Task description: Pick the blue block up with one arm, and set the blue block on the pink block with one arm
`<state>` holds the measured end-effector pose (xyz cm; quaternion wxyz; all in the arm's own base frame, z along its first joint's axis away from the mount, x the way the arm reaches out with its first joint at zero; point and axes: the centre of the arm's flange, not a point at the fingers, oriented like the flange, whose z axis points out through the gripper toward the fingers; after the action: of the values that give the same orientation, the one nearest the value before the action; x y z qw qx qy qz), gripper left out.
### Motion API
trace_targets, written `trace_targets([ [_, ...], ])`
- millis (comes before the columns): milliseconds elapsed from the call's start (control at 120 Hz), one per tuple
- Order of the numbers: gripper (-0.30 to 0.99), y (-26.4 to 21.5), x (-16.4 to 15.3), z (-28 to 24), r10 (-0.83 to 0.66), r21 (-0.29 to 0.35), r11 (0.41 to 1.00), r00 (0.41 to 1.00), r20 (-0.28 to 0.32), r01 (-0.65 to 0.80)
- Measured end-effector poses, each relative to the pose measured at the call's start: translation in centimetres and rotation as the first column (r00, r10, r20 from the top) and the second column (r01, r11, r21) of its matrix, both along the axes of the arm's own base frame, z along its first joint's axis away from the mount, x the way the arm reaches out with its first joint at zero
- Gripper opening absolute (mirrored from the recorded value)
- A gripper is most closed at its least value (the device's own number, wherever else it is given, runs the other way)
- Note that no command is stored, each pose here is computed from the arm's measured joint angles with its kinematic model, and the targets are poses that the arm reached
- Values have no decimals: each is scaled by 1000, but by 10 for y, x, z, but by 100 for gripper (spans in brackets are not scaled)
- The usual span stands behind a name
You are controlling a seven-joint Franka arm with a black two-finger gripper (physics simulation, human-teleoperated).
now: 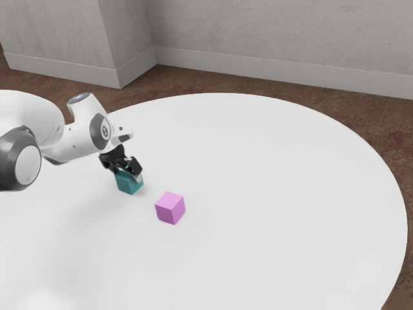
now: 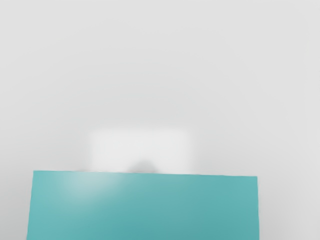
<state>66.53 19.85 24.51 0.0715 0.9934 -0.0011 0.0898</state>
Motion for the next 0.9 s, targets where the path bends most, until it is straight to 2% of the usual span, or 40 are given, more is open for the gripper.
trace_targets([
  [233,69,3,-2,-2,23,-32,999,1000,-1,-23],
  [442,69,5,-14,-13,53,-75,996,998,-28,-55],
  [667,30,5,-12,-5,56,-68,996,998,-19,-58],
  [783,24,-7,-16,33,55,-67,996,998,21,-54],
  [900,26,-59,-69,72,64,-116,991,998,22,-61],
])
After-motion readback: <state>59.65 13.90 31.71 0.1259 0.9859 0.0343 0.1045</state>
